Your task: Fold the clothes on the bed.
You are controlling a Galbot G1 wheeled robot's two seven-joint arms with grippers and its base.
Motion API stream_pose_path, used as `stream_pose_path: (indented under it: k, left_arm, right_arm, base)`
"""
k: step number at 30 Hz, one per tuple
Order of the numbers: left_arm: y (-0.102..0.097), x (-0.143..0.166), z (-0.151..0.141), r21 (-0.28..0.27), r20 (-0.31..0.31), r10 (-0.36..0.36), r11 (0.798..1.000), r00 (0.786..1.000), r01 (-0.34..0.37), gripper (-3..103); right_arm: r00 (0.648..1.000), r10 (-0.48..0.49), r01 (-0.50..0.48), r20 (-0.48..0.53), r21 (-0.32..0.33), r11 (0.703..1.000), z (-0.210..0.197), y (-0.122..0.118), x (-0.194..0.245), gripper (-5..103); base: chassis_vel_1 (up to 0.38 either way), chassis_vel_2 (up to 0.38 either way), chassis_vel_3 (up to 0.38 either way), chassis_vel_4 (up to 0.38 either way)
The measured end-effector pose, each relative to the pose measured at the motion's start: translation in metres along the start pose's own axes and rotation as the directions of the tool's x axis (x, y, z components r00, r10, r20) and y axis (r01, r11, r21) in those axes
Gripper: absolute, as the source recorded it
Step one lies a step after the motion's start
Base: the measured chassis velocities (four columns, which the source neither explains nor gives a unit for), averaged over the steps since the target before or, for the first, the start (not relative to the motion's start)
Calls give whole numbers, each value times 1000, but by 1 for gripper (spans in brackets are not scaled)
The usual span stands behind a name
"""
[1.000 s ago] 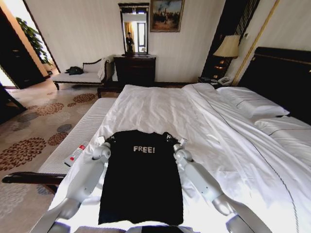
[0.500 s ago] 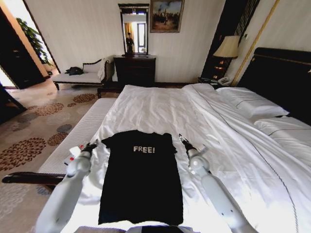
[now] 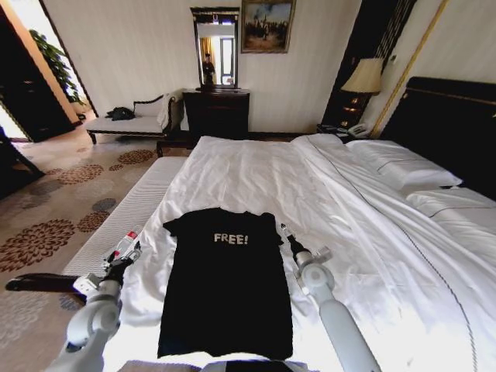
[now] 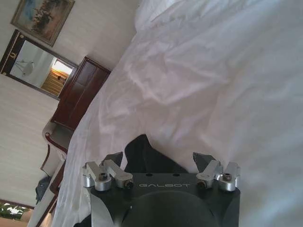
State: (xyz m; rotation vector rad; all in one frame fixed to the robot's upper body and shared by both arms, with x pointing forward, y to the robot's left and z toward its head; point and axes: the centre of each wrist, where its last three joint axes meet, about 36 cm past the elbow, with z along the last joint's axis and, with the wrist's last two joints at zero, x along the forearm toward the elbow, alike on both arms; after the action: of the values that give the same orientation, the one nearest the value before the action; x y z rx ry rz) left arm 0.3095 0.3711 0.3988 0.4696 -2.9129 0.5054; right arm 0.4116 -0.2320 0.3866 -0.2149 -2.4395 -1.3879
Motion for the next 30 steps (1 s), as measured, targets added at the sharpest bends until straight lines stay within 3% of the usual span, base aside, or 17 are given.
stream_pose_path:
  k: [5,13,16,19,30]
  left_arm:
    - [-5,7,-2,37,11,-5,999,1000,5,100]
    - [-9,5,-4,50,23,-12,999,1000,11,100]
    - [-12,7,-3,75,14,-25,997,1000,24,100]
    - [-14,8,-2,100,4,-34,994,999,33,100]
    - [-12,3,-1,118,-9,-54,992,999,54,100]
  right_arm:
    - [1000,0,0,-21,-34,999,6,7,12,83]
    - [998,13,-17,-56,-67,998,11,14,8,83]
    - [997,19,-25,-68,-88,996,15,17,-4,72]
    - [997,27,-32,-67,-87,996,16,18,-13,67]
    - [994,91,-95,-55,-82,992,14,5,-26,64]
  base:
    - [0,0,0,0]
    - [0,0,0,0]
    - [0,0,0,0]
    - [0,0,0,0]
    - [0,0,0,0]
